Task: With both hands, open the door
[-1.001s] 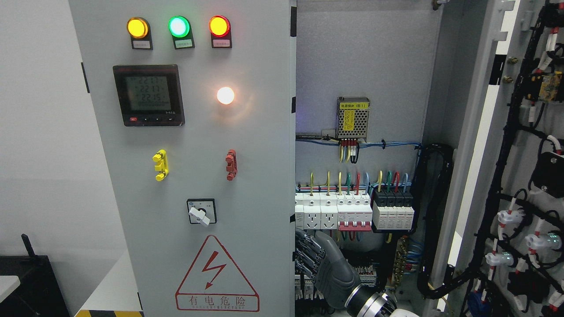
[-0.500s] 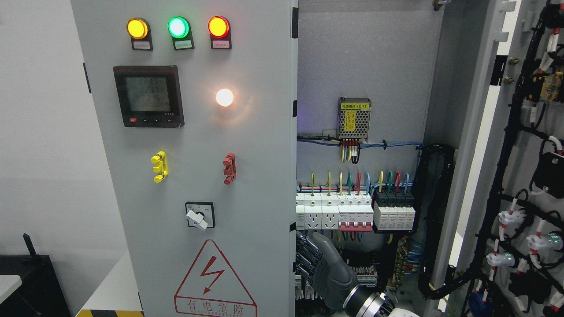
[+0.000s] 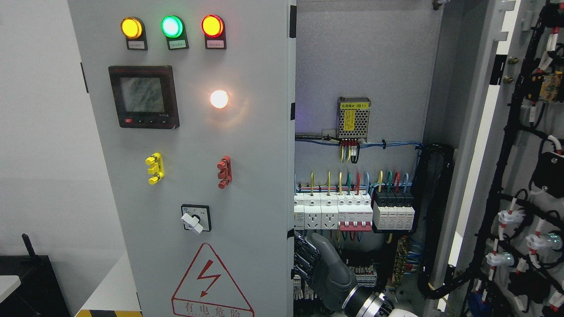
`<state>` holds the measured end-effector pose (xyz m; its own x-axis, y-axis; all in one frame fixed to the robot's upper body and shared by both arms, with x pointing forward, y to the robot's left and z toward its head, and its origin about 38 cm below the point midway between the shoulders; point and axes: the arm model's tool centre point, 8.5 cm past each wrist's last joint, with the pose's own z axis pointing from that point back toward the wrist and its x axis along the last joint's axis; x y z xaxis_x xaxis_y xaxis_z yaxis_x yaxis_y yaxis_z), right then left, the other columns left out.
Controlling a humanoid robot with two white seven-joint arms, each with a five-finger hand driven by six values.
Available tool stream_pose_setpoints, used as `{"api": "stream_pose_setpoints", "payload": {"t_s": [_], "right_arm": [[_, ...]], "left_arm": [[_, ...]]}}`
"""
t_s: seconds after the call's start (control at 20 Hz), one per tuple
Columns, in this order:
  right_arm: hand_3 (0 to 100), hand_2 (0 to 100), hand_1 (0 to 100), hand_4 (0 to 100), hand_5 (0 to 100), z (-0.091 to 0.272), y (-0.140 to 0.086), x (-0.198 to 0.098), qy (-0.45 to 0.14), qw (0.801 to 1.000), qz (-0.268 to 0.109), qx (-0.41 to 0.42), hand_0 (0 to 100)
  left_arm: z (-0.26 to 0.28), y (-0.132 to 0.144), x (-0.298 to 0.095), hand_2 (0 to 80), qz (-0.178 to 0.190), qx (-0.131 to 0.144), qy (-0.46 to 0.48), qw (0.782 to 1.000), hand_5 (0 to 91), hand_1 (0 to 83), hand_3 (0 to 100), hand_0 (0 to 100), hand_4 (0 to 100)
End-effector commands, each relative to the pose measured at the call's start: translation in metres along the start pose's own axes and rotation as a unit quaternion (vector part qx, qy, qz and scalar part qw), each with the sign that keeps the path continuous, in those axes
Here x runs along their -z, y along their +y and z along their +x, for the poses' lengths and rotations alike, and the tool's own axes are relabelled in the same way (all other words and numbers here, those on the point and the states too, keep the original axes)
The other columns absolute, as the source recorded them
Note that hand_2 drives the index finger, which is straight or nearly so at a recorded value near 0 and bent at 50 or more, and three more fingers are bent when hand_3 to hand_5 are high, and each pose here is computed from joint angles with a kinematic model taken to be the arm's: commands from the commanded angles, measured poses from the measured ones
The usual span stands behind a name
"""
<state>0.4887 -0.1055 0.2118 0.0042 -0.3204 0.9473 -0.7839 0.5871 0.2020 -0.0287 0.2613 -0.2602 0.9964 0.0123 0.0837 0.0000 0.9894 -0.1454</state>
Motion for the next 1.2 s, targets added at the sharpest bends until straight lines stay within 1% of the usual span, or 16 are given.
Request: {"api": "stream_pose_setpoints", "payload": {"t_s": [0.0, 0.35, 0.5, 0.85, 1.05, 1.15], "right_arm": [[0, 0, 0, 0, 0, 0.000, 0.007, 0.001, -0.004, 1.000, 0.014, 0.003, 38], [0, 0, 0, 0, 0, 0.002, 0.016, 0.003, -0.007, 1.000, 0.028, -0.002, 38], [0, 0, 0, 0, 0, 0.001, 0.026, 0.004, -0.005, 0.998, 0.054, -0.004, 38], [0, 0, 0, 0, 0, -0.001, 0.033, 0.005, -0.006, 0.998, 0.063, -0.004, 38], [0, 0, 0, 0, 0, 0.001, 0.040, 0.003, -0.011, 0.997, 0.080, -0.002, 38], [0, 0, 0, 0, 0, -0.002, 0.042, 0.001, -0.010, 0.996, 0.083, 0.000, 38]], "left_arm": [[0.000, -0.021, 0.004, 0.0, -0.017, -0.003, 0.000, 1.000, 0.0, 0.0, 0, 0, 0], [0.000, -0.021, 0.004, 0.0, -0.017, -0.003, 0.000, 1.000, 0.0, 0.0, 0, 0, 0], [0.000, -0.021, 0.004, 0.0, -0.017, -0.003, 0.000, 1.000, 0.0, 0.0, 0, 0, 0], [0.000, -0.021, 0.004, 0.0, -0.017, -0.003, 0.000, 1.000, 0.0, 0.0, 0, 0, 0], [0.000, -0.021, 0.004, 0.0, -0.017, -0.003, 0.000, 1.000, 0.0, 0.0, 0, 0, 0], [0.000, -0.021, 0.004, 0.0, -0.017, -0.003, 0.000, 1.000, 0.0, 0.0, 0, 0, 0]]}}
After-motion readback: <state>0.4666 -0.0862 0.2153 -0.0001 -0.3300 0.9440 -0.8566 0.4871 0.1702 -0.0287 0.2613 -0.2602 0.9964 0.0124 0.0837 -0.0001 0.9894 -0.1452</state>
